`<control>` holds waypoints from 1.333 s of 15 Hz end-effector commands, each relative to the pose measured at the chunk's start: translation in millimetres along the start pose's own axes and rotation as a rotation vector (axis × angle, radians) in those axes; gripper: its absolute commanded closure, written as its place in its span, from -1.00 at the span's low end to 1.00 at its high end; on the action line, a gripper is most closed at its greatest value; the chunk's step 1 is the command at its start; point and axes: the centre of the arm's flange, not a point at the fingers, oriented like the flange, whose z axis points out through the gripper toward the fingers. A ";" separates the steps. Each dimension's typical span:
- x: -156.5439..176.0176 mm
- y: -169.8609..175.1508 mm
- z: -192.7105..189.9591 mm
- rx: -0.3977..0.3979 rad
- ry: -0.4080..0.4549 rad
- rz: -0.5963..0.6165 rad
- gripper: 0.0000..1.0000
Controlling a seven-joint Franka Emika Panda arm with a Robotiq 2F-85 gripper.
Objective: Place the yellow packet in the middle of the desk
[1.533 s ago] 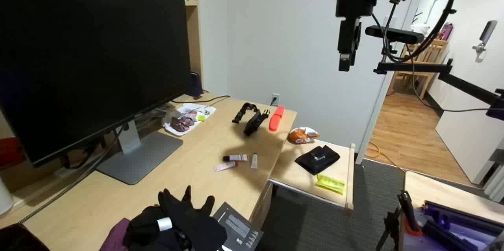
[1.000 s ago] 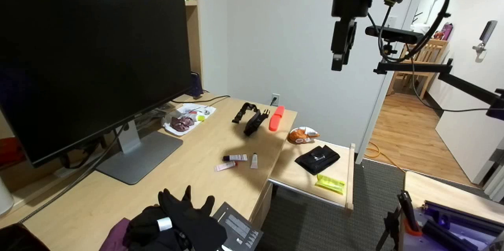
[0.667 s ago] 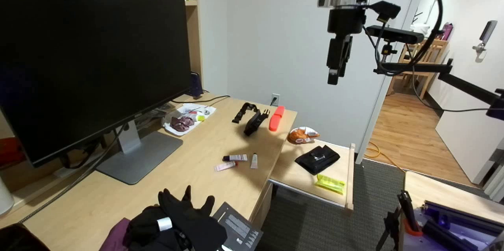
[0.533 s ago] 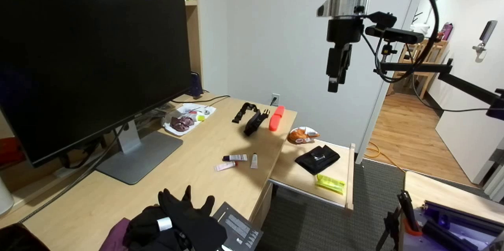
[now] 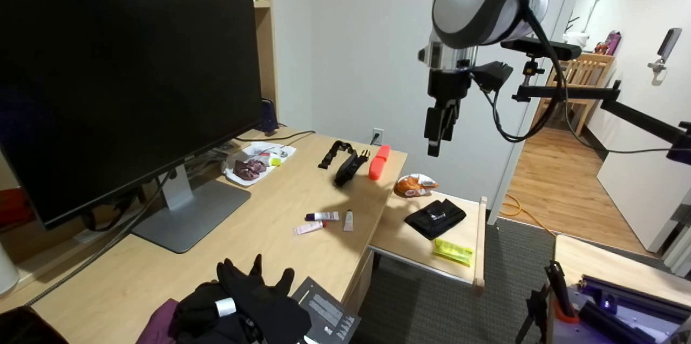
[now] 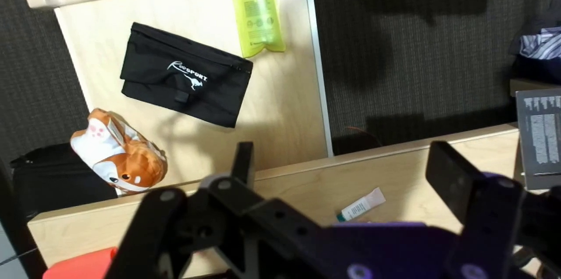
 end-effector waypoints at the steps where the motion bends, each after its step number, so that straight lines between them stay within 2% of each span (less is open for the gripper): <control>1: 23.0 10.2 33.6 0.000 0.012 0.009 -1.00; 9: 51.3 9.8 73.5 0.031 0.057 0.047 -1.00; 12: 55.1 19.6 90.9 0.038 0.033 0.065 -1.00; 15: 45.1 38.9 118.9 0.007 0.010 0.076 -1.00; 20: 16.9 59.8 166.9 -0.054 -0.014 0.030 -1.00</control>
